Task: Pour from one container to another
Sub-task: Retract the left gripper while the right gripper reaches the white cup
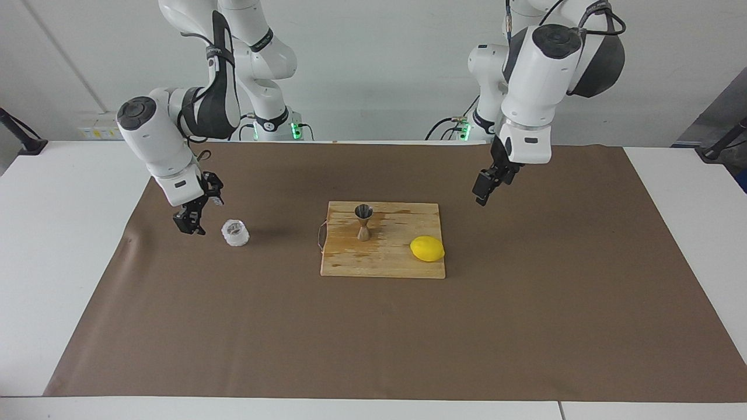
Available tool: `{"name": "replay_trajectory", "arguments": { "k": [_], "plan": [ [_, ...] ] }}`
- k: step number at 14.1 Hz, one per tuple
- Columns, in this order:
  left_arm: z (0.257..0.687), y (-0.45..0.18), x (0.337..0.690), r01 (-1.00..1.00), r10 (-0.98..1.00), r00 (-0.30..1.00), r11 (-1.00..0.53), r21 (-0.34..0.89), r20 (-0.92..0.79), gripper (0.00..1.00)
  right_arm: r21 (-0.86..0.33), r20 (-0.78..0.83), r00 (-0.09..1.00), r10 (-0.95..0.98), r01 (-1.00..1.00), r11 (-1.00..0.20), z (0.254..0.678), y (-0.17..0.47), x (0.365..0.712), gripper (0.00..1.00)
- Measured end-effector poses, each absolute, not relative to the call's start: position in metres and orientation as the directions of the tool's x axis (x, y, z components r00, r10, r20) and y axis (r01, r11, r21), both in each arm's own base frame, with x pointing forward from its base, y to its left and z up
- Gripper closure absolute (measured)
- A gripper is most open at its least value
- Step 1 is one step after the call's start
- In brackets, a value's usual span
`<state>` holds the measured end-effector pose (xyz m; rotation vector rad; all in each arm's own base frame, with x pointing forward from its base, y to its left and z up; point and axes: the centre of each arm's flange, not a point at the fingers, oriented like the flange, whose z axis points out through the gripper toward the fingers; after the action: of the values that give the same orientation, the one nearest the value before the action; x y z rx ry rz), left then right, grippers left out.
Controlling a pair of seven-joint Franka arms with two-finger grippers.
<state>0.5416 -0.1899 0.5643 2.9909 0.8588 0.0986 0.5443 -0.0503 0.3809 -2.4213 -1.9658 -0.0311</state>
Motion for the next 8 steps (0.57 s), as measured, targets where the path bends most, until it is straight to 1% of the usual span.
{"name": "replay_trajectory", "arguments": {
  "k": [2,5,8],
  "plan": [
    [0.565,-0.164,0.544,0.442,0.443,0.895,-0.896,0.032,0.056,0.0,0.007,0.049,0.134,0.99,0.991,-0.134,0.36,-0.049,0.54,0.0],
    [0.562,-0.126,0.553,0.246,0.246,0.968,-0.969,0.012,0.055,0.0,0.027,0.137,0.062,0.989,0.997,-0.067,0.332,-0.051,0.527,0.0],
    [0.562,-0.089,0.56,0.076,0.076,0.996,-0.997,-0.002,0.055,0.0,0.033,0.144,0.027,0.989,0.999,-0.032,0.319,-0.057,0.519,0.0]
  ]
}}
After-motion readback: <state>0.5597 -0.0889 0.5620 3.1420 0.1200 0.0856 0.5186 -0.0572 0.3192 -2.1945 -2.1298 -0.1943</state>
